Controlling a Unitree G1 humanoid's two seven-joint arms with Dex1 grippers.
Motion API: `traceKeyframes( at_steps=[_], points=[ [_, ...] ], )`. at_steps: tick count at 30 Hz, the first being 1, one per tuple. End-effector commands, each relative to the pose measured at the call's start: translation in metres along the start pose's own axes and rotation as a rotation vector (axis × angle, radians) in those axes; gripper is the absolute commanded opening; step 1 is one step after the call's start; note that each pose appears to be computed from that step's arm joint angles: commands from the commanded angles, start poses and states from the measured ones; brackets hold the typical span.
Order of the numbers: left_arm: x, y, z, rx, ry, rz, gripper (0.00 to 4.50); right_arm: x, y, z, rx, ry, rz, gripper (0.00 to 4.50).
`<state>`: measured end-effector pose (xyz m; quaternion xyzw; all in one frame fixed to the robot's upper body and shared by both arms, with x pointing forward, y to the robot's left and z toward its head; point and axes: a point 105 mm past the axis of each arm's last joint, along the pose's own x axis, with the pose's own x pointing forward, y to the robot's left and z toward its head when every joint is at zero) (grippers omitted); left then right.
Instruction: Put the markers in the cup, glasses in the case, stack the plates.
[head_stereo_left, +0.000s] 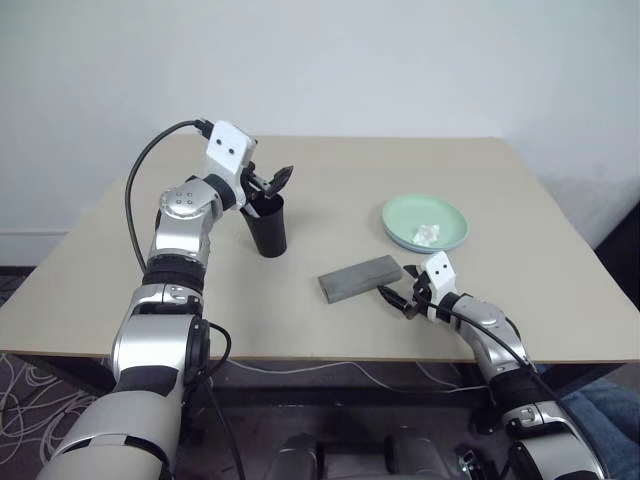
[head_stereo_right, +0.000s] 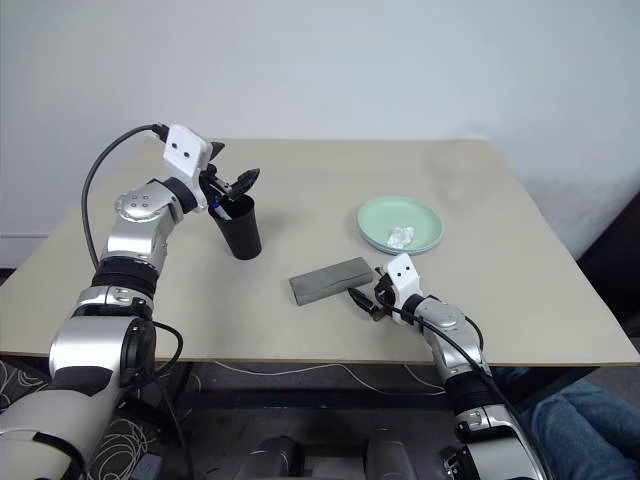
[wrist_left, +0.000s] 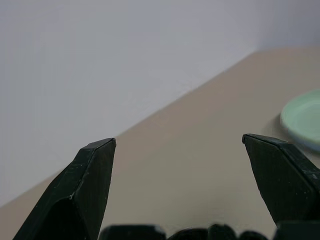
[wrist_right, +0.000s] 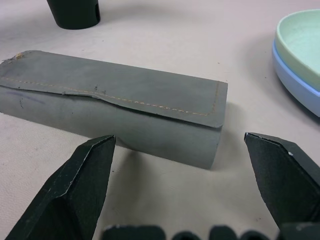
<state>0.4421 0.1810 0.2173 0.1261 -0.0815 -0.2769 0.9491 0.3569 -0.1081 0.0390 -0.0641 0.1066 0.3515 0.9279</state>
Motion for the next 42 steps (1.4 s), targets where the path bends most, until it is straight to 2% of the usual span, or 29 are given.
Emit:
traceKeyframes(
  at_steps=[1, 8, 11, 19, 26, 32, 42],
  points=[
    [-0.023, -0.009, 0.014, -0.125, -0.065, -0.144, 4.30, -0.003, -0.008, 0.019, -0.028, -0.060, -0.014, 4.50],
    [-0.079, -0.048, -0.031, -0.160, 0.079, -0.276, 4.30, -0.008, -0.022, 0.023, -0.037, -0.064, -0.040, 4.50],
    [-0.100, -0.068, -0.062, -0.113, 0.165, -0.286, 4.30, -0.014, -0.033, 0.026, -0.044, -0.062, -0.052, 4.50],
    [-0.110, -0.084, -0.104, -0.144, 0.216, -0.193, 4.30, -0.053, -0.052, 0.039, 0.051, -0.094, 0.046, 4.50],
    [-0.094, -0.089, -0.110, -0.175, 0.192, -0.166, 4.30, -0.083, -0.060, 0.042, 0.078, -0.079, 0.116, 4.50],
    [-0.084, -0.085, -0.105, -0.174, 0.159, -0.132, 4.30, -0.086, -0.068, 0.040, 0.033, -0.056, 0.078, 4.50],
    [-0.095, -0.095, -0.104, -0.201, 0.161, -0.101, 4.30, -0.092, -0.061, 0.039, 0.037, -0.040, 0.091, 4.50]
  ],
)
